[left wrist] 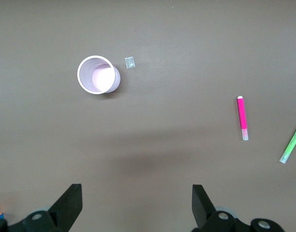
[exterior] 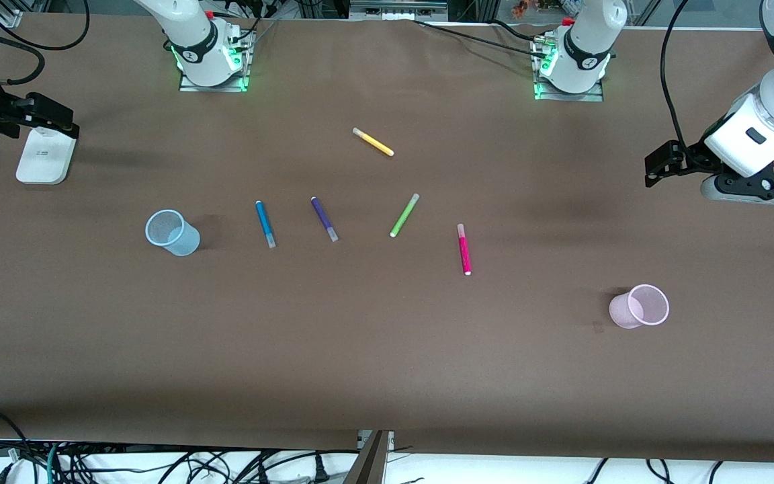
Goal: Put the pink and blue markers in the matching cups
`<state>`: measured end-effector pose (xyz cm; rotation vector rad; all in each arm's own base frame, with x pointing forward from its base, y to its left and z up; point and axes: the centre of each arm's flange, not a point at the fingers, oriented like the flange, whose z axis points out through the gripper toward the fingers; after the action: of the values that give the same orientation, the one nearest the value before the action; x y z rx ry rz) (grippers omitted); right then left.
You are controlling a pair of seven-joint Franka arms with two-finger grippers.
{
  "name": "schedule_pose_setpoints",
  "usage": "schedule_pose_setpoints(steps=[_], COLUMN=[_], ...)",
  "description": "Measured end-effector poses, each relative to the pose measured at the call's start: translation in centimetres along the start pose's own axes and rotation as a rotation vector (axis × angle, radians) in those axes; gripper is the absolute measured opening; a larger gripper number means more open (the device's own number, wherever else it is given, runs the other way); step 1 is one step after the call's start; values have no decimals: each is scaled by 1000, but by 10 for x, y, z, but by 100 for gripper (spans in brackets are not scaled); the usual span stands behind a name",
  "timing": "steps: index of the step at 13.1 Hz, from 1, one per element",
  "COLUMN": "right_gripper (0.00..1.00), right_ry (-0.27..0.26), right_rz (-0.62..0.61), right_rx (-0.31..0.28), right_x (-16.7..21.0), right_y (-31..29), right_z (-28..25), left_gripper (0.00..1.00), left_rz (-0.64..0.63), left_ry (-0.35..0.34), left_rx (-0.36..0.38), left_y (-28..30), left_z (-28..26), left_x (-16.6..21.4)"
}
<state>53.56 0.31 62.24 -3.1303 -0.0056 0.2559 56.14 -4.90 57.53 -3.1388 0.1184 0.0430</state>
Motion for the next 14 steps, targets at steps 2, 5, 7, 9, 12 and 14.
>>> schedule_pose_setpoints(steps=[2,5,7,9,12,14], right_gripper=[100,100,100,100,100,100], right_ry=[0,0,-1,-2,-8,-24], right_rz=[0,1,1,1,-4,-16], right_rx=[0,-3,-5,-5,-7,-11], right_x=[0,0,1,1,4,16], right_y=[0,0,1,1,-2,-10], right_z=[0,0,1,1,5,19], left_gripper=[100,100,100,100,100,100], left_rz=[1,4,5,10,39,66], left_ry=[-6,-10,-15,-16,-56,-102], left_rx=[0,0,0,0,2,3], left_y=[0,2,3,5,21,36], left_z=[0,1,1,0,4,13], left_x=[-1,-1,-2,-2,-7,-9])
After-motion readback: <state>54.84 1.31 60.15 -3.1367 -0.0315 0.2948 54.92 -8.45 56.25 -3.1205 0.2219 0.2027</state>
